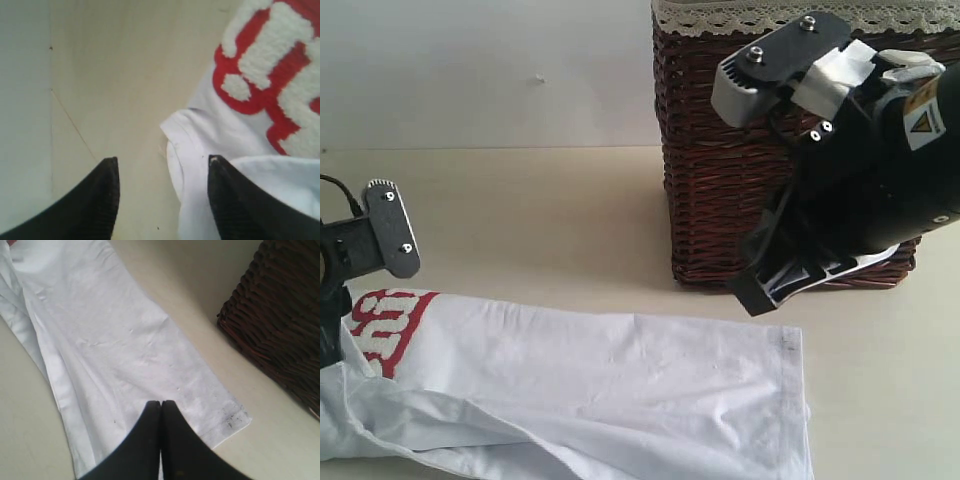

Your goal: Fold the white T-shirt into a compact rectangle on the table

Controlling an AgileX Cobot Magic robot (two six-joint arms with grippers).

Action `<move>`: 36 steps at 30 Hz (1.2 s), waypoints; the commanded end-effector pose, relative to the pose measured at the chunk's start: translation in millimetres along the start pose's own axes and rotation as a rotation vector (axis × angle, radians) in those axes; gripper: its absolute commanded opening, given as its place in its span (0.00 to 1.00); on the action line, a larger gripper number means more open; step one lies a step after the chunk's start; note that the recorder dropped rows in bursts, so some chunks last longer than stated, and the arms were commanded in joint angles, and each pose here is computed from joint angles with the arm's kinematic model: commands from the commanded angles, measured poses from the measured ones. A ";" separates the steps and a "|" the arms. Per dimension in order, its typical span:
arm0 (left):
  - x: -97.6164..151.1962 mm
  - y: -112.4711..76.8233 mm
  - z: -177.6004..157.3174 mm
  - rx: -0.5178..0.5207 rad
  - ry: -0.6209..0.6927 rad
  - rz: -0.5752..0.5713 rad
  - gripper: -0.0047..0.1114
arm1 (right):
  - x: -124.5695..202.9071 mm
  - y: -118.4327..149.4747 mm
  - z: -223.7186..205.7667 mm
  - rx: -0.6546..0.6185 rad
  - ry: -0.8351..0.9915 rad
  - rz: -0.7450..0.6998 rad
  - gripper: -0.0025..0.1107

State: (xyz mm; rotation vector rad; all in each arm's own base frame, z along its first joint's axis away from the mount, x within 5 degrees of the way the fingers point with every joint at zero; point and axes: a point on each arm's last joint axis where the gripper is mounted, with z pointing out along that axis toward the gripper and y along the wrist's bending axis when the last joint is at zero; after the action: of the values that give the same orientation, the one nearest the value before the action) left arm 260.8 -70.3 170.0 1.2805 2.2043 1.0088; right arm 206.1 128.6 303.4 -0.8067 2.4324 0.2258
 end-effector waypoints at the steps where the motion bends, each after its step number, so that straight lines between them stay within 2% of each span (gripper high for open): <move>1: -7.9 18.6 0.2 -0.038 -0.022 -0.153 0.50 | -2.0 0.4 -2.8 0.002 -0.021 -0.012 0.02; 4: -9.9 36.7 -7.0 -0.111 -0.016 -0.269 0.50 | -2.0 0.4 -2.8 0.002 -0.021 -0.012 0.02; 6: -5.4 48.5 -13.2 -0.175 0.021 -0.399 0.50 | -2.0 0.4 -2.8 0.002 -0.021 -0.012 0.02; 8: 1.1 49.7 -17.9 -0.167 0.065 -0.459 0.50 | -1.6 0.5 -2.8 0.001 -0.017 -0.012 0.02; 10: 3.0 40.6 -20.6 -0.043 0.092 -0.417 0.50 | -1.5 0.9 -2.8 -0.004 -0.015 -0.007 0.02; 12: 2.3 22.8 -23.4 0.166 0.113 -0.359 0.50 | -1.4 2.1 -2.8 -0.016 -0.015 0.005 0.02; 14: 0.5 8.5 -27.2 0.332 0.120 -0.338 0.50 | -1.4 2.1 -2.8 -0.017 -0.015 0.004 0.02; 15: -0.5 4.2 -28.8 0.383 0.119 -0.342 0.50 | -1.3 2.2 -2.8 -0.017 -0.013 0.004 0.02; 18: -0.8 2.9 -28.4 0.391 0.130 -0.381 0.55 | -0.8 2.2 -2.8 -0.018 -0.008 0.001 0.02; 19: -0.9 4.2 -26.8 0.379 0.124 -0.376 0.59 | -0.7 2.2 -2.8 -0.018 -0.006 0.001 0.02; 22: 4.8 11.7 -15.5 0.303 0.157 -0.413 0.59 | -0.7 2.2 -2.8 -0.018 -0.006 0.001 0.02; 24: 11.7 12.6 -4.3 0.332 0.191 -0.461 0.59 | -1.0 2.2 -2.8 -0.018 -0.009 -0.001 0.02; 26: 11.2 8.5 2.8 0.421 0.164 -0.492 0.58 | -1.7 2.1 -2.8 -0.017 -0.017 -0.001 0.02; 28: 10.4 4.5 6.1 0.451 0.170 -0.474 0.51 | -1.7 2.1 -2.8 -0.017 -0.017 -0.001 0.02; 30: 10.1 3.1 7.8 0.454 0.176 -0.468 0.36 | -1.7 2.1 -2.8 -0.017 -0.017 -0.001 0.02; 32: 9.8 2.4 8.6 0.455 0.177 -0.467 0.14 | -1.7 2.1 -2.8 -0.017 -0.017 -0.001 0.02; 33: 9.7 3.4 8.8 0.449 0.175 -0.461 0.08 | -1.7 2.1 -2.8 -0.017 -0.017 -0.001 0.02; 34: 9.5 4.4 9.0 0.442 0.171 -0.450 0.04 | -1.7 2.1 -2.8 -0.017 -0.017 -0.001 0.02; 36: 9.0 8.2 9.7 0.416 0.161 -0.423 0.04 | -1.7 2.1 -2.8 -0.017 -0.017 -0.001 0.02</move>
State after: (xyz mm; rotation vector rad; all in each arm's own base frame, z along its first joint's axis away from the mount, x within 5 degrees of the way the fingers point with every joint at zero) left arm 262.3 -57.8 165.8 0.8100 2.7923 0.4903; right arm 204.9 129.6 303.2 -0.8023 2.4420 0.2495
